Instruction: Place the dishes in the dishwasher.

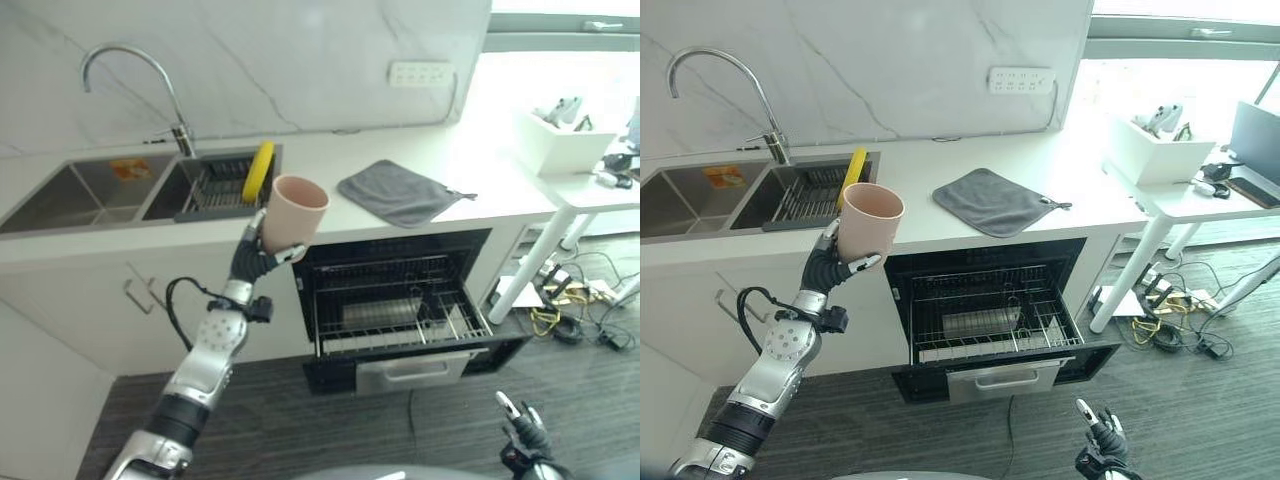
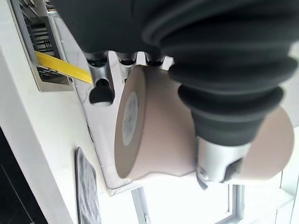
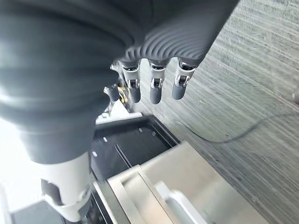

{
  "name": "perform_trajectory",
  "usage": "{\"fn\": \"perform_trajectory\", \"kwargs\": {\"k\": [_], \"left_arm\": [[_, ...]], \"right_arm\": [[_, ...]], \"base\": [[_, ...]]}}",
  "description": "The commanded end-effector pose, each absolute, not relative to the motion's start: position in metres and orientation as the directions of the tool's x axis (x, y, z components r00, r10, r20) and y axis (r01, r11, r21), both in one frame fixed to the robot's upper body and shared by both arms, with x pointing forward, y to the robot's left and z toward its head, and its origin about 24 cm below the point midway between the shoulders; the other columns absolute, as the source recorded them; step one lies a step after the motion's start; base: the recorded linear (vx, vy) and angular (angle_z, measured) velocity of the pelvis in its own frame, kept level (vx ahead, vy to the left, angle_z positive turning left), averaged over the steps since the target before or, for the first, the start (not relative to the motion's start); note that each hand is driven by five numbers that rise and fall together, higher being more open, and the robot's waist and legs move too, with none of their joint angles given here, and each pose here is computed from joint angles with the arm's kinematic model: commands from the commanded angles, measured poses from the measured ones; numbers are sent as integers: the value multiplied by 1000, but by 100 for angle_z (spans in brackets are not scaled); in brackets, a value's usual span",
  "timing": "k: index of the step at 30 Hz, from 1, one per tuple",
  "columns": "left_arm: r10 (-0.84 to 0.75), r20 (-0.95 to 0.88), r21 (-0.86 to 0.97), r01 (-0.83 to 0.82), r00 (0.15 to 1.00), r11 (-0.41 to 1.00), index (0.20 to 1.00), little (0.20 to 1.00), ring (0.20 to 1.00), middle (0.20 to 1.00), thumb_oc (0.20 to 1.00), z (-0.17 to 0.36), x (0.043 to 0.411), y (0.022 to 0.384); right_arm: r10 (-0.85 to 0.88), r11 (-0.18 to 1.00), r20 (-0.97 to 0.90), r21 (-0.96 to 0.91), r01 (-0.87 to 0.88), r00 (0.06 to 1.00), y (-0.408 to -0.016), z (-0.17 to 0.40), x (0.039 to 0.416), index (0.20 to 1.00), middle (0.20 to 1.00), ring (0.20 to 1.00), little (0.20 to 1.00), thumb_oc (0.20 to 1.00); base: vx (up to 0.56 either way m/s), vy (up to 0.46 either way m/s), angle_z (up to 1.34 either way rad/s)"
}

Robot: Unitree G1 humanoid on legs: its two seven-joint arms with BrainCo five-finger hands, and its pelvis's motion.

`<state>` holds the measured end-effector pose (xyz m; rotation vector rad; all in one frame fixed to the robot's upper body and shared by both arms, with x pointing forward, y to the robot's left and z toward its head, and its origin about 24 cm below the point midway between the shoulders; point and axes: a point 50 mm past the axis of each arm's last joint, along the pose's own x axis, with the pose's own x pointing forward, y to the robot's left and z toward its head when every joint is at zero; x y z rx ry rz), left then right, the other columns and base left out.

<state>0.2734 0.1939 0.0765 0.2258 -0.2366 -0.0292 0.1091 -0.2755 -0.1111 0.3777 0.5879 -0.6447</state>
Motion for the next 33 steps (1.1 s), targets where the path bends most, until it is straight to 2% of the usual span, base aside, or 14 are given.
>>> {"fn": "perform_trajectory", "kwargs": {"k": [1,3,6,9,12,18,19,26,33], "left_arm": [[29,381,168,-100,924,981,200,200,200,200,200,108,283,214],[80,368,138,-140,926,980,200,200,200,200,200,103,283,222],[127,357,117,-179,926,977,200,200,200,200,200,96,284,222],[143,358,108,-193,923,975,200,200,200,200,200,94,287,217],[148,372,97,-196,917,976,200,200,200,200,200,96,289,207],[122,418,88,-174,900,981,200,200,200,200,200,103,287,191],[88,464,108,-155,881,982,200,200,200,200,200,111,285,181],[-3,570,185,-124,822,975,200,200,200,200,200,131,277,160],[-19,636,240,-175,771,955,200,200,200,200,200,143,274,155]], "right_arm": [[-491,802,-307,206,561,815,-293,-60,156,1000,1000,1000,1000,1000],[-416,872,-129,225,435,900,-286,-26,172,1000,1000,1000,1000,1000],[-292,937,62,216,273,954,-275,18,191,1000,1000,1000,1000,1000],[-159,979,224,163,124,962,-262,56,205,1000,1000,1000,1000,1000],[20,999,381,25,-32,924,-238,97,217,1000,1000,1000,1000,1000],[268,951,470,9,-308,841,-199,123,225,1000,1000,1000,1000,1000],[353,910,479,22,-413,804,-177,129,231,1000,1000,1000,1000,1000],[404,855,467,114,-506,787,-144,134,246,1000,1000,1000,1000,1000],[417,841,491,109,-529,765,-124,146,252,1000,1000,1000,1000,1000]], "base": [[-3,-10,-32],[-7,-3,-27],[0,16,-24],[-2,41,-27],[-5,54,-15],[-7,20,-4],[-7,-4,8],[9,-10,29],[6,-8,25]]}}
